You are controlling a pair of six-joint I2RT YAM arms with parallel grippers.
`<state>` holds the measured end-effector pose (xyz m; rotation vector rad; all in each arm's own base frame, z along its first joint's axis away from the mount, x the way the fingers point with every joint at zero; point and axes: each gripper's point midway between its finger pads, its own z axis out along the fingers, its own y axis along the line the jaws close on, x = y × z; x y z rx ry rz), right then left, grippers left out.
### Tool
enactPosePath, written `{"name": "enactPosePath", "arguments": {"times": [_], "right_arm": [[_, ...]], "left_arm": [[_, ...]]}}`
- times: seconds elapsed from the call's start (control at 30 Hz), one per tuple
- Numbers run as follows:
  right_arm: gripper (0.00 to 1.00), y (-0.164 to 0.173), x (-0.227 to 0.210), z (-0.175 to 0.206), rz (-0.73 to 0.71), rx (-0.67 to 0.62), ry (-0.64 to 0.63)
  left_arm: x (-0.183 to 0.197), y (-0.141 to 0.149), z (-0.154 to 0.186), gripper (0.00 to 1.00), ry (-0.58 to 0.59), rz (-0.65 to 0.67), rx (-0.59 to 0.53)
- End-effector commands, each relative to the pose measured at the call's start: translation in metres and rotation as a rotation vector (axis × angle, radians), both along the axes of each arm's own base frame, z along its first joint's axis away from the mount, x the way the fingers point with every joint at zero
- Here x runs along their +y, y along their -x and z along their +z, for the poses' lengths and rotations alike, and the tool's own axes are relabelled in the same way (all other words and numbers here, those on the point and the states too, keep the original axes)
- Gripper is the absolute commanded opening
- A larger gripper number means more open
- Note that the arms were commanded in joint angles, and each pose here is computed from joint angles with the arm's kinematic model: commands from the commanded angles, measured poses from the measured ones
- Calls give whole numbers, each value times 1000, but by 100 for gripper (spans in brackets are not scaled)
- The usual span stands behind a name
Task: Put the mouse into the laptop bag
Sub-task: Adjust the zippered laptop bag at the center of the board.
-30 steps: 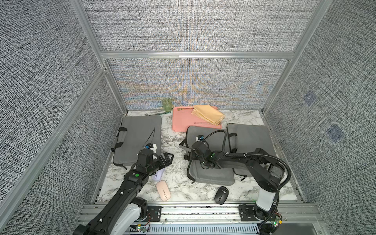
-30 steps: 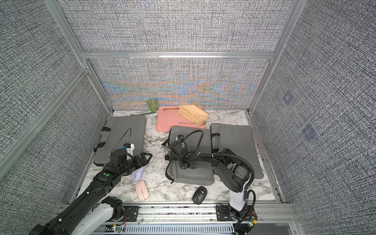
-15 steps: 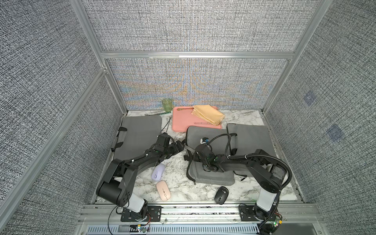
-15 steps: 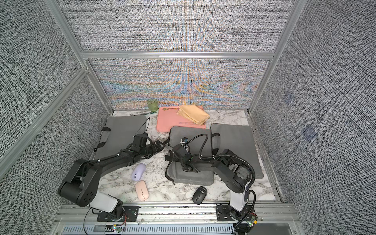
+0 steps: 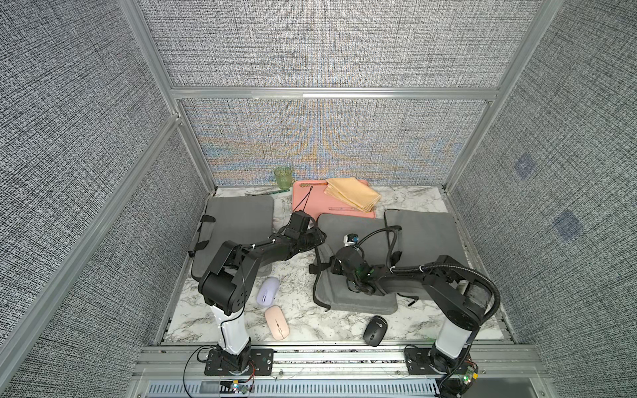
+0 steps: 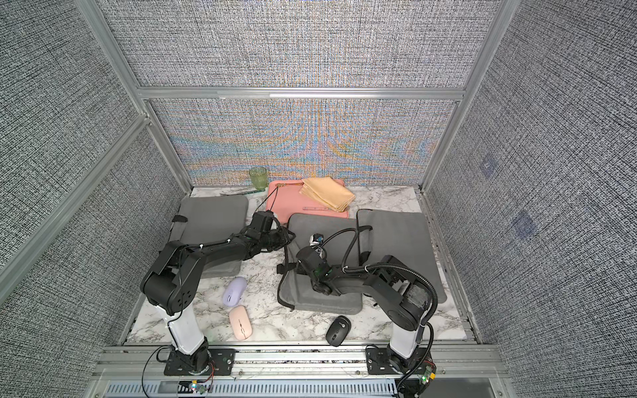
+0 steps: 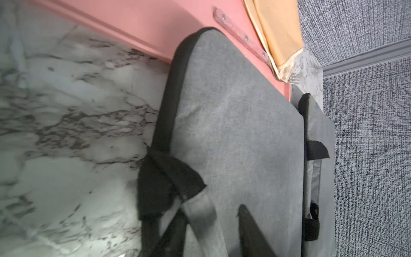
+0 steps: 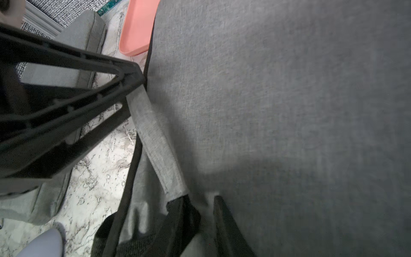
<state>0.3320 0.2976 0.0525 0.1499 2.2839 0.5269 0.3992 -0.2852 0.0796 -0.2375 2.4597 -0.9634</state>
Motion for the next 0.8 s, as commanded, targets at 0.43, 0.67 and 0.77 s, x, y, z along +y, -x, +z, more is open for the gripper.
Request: {"name": "enactPosePath", "arguments": {"times": [0.43,0.67,0.77], "right_arm": [[54,0,-9,12,62,-69,133],[54,6,-4,9,100,-59,142],[54,10,-18,16,73,-88,151]], "left_arm": [[-52,2,2,27,5,-99,-7],[-53,0,-8,51,-16,-102,5],[-58,-2,-4,70,-6,-114,7]]}}
